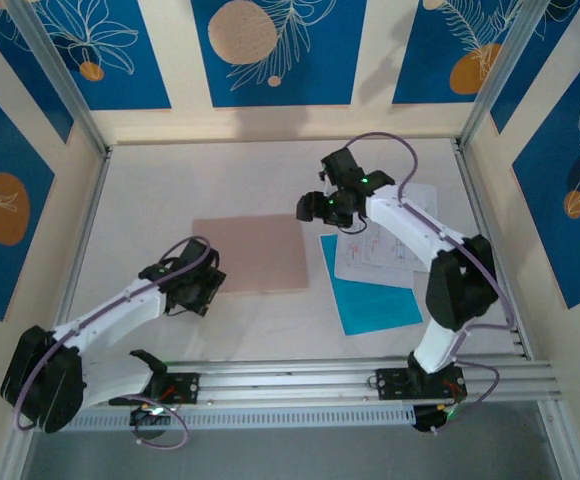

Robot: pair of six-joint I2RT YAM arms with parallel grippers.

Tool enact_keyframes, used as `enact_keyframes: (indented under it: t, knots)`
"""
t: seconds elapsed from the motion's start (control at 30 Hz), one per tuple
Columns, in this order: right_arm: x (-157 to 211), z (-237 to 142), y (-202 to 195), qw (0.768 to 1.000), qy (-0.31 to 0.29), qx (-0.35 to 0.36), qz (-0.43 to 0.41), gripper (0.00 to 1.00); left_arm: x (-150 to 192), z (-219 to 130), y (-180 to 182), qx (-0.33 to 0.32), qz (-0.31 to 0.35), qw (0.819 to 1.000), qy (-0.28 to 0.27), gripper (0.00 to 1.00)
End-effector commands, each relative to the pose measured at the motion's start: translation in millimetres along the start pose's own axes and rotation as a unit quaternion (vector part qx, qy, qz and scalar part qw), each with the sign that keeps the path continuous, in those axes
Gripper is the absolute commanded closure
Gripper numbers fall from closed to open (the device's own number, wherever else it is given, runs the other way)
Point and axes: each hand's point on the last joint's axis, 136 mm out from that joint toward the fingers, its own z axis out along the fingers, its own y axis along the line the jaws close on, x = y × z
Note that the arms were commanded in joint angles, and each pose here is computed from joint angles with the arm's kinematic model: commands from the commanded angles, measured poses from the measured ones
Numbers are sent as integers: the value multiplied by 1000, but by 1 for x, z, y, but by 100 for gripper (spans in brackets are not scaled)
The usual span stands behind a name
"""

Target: Put the files into the folder

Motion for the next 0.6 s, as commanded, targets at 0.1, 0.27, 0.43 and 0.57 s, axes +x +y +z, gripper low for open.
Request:
enact_keyframes:
  t: [0.1,0.27,0.43,0.57]
  knots:
    - [7,8,22,999,43,-27,-11,27,9,23,-22,-12,-52,999,13,39]
    - [7,28,27,997,73,-31,7,30,4,44,-13,-63,-12,998,1,45]
    - [-10,54,32,996,74,-38,36,39,-10,46,-2,-79,21,996,-19,63]
    - [-36,72,34,996,44,-52,57,49,-18,45,9,-85,33,996,-20,67]
